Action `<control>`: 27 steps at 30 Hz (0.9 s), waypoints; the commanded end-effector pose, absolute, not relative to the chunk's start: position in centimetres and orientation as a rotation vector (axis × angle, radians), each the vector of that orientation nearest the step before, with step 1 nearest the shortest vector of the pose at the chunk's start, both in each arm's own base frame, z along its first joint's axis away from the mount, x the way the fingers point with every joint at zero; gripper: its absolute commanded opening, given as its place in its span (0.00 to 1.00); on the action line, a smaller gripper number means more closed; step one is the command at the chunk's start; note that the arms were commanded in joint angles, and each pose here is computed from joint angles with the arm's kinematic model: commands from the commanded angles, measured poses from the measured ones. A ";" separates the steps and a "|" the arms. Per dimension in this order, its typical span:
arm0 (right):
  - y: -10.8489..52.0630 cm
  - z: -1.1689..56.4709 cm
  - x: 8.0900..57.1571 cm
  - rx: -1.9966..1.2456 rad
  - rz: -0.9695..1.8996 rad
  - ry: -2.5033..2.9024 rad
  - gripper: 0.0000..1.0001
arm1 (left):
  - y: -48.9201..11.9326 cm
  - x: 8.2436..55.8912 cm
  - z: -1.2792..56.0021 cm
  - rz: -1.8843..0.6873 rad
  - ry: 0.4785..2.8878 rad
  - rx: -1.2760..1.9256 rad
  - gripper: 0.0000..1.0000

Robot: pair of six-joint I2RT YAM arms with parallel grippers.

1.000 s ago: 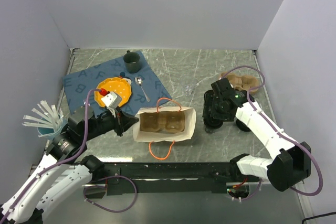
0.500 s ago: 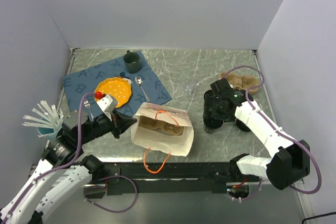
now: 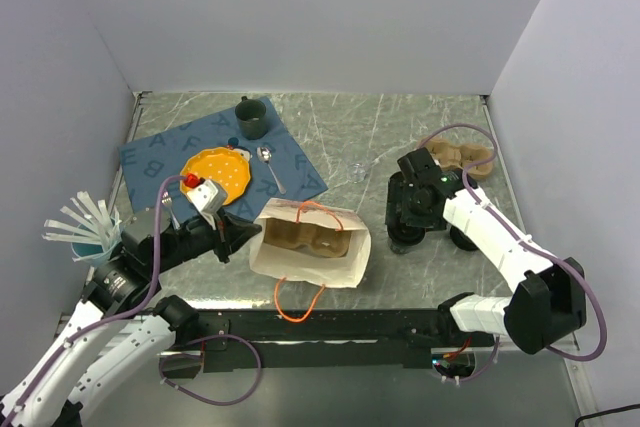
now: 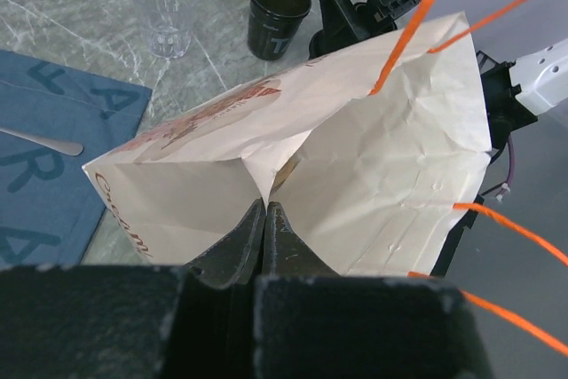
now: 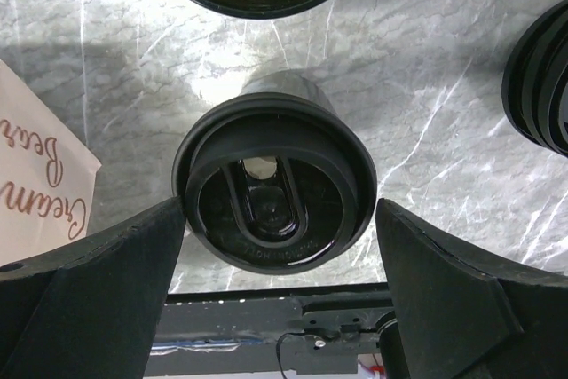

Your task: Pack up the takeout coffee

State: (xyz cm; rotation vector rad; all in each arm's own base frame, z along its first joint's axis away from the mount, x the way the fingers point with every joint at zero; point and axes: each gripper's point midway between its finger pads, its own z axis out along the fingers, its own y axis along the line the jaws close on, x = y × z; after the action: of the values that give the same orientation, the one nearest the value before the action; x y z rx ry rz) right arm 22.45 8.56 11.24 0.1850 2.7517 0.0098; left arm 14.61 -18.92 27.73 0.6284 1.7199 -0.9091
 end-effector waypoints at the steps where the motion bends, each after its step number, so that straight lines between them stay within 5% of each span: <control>1: 8.6 11.8 23.6 0.180 0.018 2.716 0.95 | -19.3 14.7 29.2 -0.914 1.654 0.657 0.01; 16: 8.8 11.1 23.6 0.150 0.015 2.732 0.87 | -19.4 15.2 29.0 -0.918 1.726 0.619 0.01; 27: 8.7 11.1 23.4 0.107 0.016 2.733 0.64 | -19.0 14.9 30.1 -0.929 1.711 0.572 0.01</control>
State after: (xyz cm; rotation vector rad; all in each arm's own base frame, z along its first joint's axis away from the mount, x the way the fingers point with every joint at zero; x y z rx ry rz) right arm 23.12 8.94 11.09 0.1223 2.7431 0.0293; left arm 14.83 -18.94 27.33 0.5970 1.7804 -0.9130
